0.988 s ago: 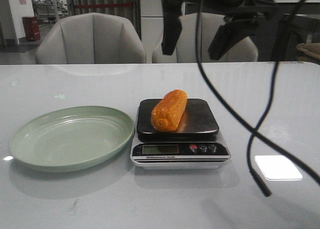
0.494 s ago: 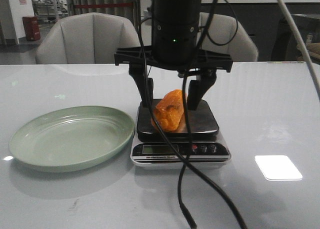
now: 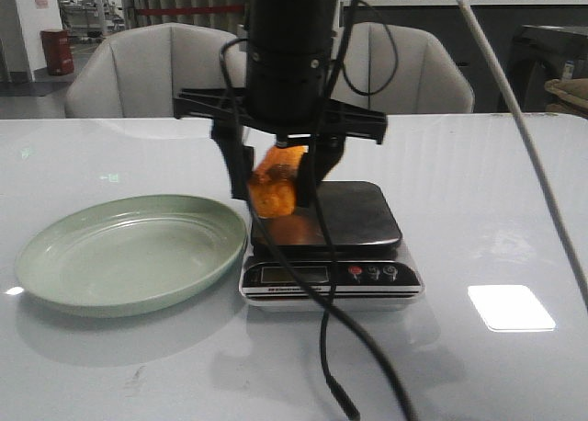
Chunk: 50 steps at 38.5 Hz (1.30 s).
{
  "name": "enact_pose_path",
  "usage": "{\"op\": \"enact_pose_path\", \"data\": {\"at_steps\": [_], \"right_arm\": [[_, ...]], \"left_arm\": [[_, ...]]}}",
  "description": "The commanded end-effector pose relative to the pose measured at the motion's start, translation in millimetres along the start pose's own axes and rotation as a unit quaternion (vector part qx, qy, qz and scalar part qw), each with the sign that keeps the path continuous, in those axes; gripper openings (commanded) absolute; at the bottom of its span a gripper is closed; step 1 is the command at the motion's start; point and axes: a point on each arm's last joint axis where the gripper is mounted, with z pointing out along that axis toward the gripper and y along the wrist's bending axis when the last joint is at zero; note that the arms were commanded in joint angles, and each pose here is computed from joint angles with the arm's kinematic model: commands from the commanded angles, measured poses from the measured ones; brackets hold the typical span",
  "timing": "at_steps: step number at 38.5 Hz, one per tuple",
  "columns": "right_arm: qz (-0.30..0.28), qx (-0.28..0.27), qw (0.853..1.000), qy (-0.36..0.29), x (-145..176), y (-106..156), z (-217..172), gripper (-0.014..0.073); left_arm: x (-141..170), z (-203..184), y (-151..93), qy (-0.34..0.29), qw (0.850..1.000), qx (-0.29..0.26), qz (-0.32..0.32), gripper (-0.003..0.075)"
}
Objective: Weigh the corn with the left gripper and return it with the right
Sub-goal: 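Grasp the corn with the right gripper and lower it onto the plate, then open the right gripper and lift it away from the plate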
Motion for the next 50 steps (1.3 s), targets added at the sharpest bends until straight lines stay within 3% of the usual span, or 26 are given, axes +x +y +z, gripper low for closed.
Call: {"op": "enact_pose_path", "data": {"at_steps": [1,12,21,30,34,42,50], "right_arm": [[-0.024,-0.094,0.994,-0.049,4.1,32.0,-38.1,0.0224],[-0.066,-0.162,0.983,-0.059,41.5,76.2,-12.4,0.0244],[-0.097,-0.157,0.981,-0.06,46.3,80.8,1.4,0.06],[-0.164,-0.106,0.976,-0.095,28.9,73.7,-35.3,0.0603],[-0.189,-0.09,0.972,-0.109,18.8,61.9,-62.6,0.0603],[-0.262,-0.038,0.956,-0.125,-12.7,11.9,-122.6,0.0603],[-0.273,-0.032,0.951,-0.14,-21.0,-39.8,-163.9,0.0603]], "left_arm": [[-13.0,-7.0,-1.6,-0.056,0.998,0.015,0.001,0.0122],[-13.0,-7.0,-1.6,-0.056,0.998,0.015,0.001,0.0122],[-13.0,-7.0,-1.6,-0.056,0.998,0.015,0.001,0.0122],[-13.0,-7.0,-1.6,-0.056,0.998,0.015,0.001,0.0122],[-13.0,-7.0,-1.6,-0.056,0.998,0.015,0.001,0.0122],[-13.0,-7.0,-1.6,-0.056,0.998,0.015,0.001,0.0122],[-13.2,-7.0,-1.2,-0.057,0.998,0.012,0.006,0.0122]]}}
